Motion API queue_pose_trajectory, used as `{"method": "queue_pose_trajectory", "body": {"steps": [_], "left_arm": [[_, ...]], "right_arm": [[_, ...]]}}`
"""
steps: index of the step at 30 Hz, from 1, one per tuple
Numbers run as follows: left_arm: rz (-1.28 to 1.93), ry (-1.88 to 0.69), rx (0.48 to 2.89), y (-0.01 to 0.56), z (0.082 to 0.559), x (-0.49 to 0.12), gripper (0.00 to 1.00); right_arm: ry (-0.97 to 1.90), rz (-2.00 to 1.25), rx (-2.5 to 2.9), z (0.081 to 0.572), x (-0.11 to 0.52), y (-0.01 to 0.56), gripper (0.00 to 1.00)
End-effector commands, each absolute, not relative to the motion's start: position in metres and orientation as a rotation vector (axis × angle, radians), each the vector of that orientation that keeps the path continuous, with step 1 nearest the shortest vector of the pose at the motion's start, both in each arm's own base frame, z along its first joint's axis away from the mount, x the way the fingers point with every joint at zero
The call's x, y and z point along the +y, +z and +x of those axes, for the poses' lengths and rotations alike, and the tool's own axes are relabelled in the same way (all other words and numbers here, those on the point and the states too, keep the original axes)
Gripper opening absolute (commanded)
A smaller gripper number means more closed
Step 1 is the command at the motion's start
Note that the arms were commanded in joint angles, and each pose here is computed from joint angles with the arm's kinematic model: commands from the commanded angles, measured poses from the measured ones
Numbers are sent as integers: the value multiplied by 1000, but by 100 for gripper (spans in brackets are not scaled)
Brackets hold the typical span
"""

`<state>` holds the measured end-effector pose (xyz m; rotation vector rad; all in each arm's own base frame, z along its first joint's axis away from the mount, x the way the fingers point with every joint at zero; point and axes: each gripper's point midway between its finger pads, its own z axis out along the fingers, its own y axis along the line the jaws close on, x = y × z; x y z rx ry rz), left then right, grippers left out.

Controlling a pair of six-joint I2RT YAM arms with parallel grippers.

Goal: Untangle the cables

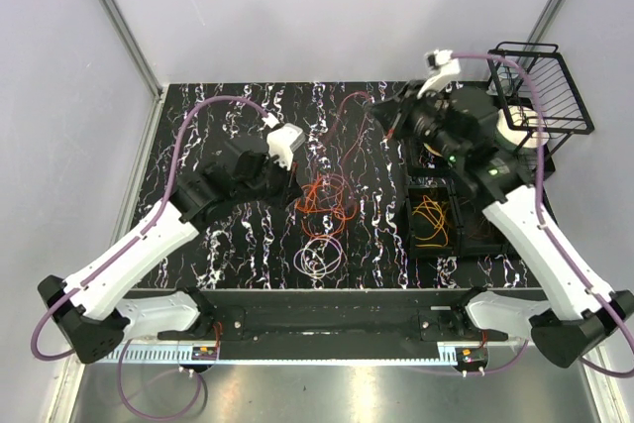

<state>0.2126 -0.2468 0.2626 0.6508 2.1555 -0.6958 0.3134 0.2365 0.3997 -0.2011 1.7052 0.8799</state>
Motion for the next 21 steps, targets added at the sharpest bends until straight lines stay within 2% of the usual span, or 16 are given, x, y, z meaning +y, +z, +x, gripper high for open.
{"method": "queue_pose_trajectory", "body": {"steps": [1, 10, 17, 21], "left_arm": [[559, -536, 2225, 242, 231, -227, 0], [436, -267, 2414, 188, 250, -190, 0], [317, -85, 2486, 164, 265, -159, 0], [216, 128, 2563, 144, 273, -125, 0]], "right_arm": [[778, -124, 1559, 304, 201, 473, 0], [644, -73, 1376, 287, 160, 576, 0], [568, -57, 1287, 279, 141, 621, 0], [534, -51, 1272, 283, 137, 635, 0]]}}
